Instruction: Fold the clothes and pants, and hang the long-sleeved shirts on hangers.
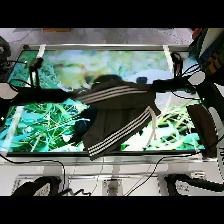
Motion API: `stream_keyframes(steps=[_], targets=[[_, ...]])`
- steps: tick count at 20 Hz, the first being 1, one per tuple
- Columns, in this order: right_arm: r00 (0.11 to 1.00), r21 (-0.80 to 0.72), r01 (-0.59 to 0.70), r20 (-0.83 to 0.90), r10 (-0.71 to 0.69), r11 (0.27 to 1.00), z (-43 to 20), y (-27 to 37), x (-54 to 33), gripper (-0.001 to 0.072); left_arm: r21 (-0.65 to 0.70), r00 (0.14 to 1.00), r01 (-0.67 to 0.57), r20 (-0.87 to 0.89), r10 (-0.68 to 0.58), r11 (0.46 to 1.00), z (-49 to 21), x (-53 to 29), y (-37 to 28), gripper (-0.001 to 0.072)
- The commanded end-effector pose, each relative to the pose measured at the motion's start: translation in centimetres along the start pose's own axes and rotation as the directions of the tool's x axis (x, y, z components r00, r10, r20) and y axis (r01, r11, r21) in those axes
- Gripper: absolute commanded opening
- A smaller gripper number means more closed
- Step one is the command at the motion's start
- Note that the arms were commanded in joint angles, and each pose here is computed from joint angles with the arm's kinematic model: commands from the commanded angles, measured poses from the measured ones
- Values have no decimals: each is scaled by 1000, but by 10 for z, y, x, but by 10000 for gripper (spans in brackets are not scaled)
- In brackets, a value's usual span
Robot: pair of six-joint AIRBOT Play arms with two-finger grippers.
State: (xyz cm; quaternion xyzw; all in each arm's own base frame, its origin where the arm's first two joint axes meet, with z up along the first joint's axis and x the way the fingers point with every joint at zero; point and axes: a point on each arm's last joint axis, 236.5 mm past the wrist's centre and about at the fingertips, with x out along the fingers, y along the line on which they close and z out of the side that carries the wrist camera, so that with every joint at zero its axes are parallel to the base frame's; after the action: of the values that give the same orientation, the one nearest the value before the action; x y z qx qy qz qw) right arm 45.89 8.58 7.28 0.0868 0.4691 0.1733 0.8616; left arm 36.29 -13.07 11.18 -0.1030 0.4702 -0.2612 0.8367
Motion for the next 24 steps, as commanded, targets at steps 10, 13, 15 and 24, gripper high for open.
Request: stream_keyframes(steps=[10, 13, 15, 24], targets=[[897, -235, 287, -273, -346, 929, -45, -70, -54, 26, -3, 826, 256, -518, -220, 967, -180, 42, -179, 6], [848, -263, 328, -341, -406, 907, -61, -84, -65, 25, 7, 816, 270, -533, -225, 963, -214, 60, -202, 6], [808, -284, 362, -379, -451, 888, -70, -95, -75, 25, -20, 805, 245, -552, -215, 969, -236, 72, -205, 6], [669, -420, 278, -560, -488, 864, -113, -104, -107, 25, -133, 708, 211, -662, -246, 968, -292, 105, -226, 7]])
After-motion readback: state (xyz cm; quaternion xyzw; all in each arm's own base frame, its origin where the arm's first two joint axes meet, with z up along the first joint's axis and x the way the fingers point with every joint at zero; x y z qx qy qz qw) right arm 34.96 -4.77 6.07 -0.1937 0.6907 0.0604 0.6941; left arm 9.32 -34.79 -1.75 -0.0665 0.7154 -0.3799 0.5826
